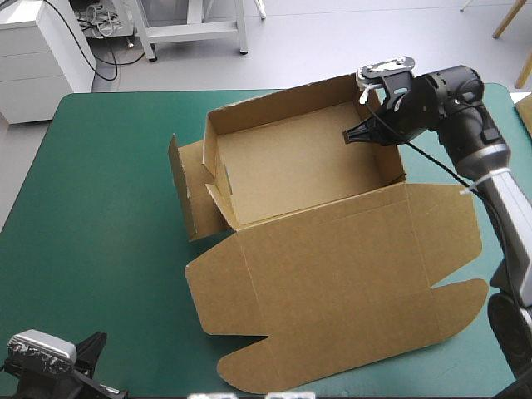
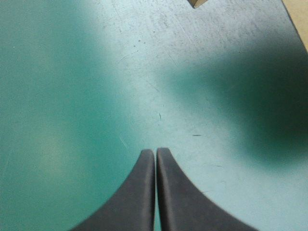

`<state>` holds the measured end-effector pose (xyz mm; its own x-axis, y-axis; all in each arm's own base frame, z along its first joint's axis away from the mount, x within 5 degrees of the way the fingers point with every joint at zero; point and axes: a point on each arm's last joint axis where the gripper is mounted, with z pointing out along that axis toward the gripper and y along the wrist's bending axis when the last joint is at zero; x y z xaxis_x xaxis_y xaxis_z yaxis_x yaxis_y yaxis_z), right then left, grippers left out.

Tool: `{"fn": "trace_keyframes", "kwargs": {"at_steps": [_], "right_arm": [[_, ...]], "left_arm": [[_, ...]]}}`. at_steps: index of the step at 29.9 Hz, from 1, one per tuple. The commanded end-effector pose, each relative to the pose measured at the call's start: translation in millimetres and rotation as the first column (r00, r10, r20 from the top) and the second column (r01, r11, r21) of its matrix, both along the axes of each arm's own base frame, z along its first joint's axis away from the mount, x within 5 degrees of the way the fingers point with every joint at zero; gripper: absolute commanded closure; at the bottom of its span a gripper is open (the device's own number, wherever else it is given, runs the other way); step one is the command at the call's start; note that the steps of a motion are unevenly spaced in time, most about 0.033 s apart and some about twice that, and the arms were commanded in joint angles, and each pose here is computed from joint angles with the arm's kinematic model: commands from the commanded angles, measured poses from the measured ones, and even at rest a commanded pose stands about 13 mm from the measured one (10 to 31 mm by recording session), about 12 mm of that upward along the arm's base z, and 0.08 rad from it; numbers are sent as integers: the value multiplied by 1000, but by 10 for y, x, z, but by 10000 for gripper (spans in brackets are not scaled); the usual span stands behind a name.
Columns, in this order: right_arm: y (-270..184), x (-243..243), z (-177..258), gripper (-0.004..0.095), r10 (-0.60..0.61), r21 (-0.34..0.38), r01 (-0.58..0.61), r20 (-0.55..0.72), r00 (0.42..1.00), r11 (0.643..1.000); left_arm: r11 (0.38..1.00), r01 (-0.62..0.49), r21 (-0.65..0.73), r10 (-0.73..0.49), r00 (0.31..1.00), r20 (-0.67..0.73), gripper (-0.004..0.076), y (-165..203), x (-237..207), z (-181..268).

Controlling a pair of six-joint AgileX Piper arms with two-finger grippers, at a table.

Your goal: Fold the box

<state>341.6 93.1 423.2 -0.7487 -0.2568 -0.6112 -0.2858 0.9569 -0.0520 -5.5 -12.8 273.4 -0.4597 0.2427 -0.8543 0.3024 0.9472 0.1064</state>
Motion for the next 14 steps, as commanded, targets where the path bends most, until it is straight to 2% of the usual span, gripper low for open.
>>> {"fn": "trace_keyframes", "kwargs": {"at_steps": [1,3,5,8,11,13,14], "right_arm": [[-107,-296,451,929,-20,43,13,164,986,999],[-129,-374,524,929,-21,50,12,185,982,999],[-145,-426,572,929,-22,52,12,200,980,999],[-161,-483,623,929,-23,57,11,216,976,998],[-168,-509,645,929,-24,59,11,222,975,998],[-169,-512,648,929,-24,59,11,224,974,998],[-167,-513,648,929,-23,61,10,223,975,998]], "left_arm": [[999,4,-47,-1,998,70,731,-22,32,121],[998,34,-56,-29,997,76,719,-48,28,127],[995,63,-73,-57,995,82,663,-76,22,136],[992,81,-95,-74,994,82,506,-99,17,141],[992,83,-96,-74,994,86,309,-100,18,144],[991,85,-100,-77,993,86,238,-104,17,145],[990,92,-109,-83,993,84,236,-112,14,146]]}}
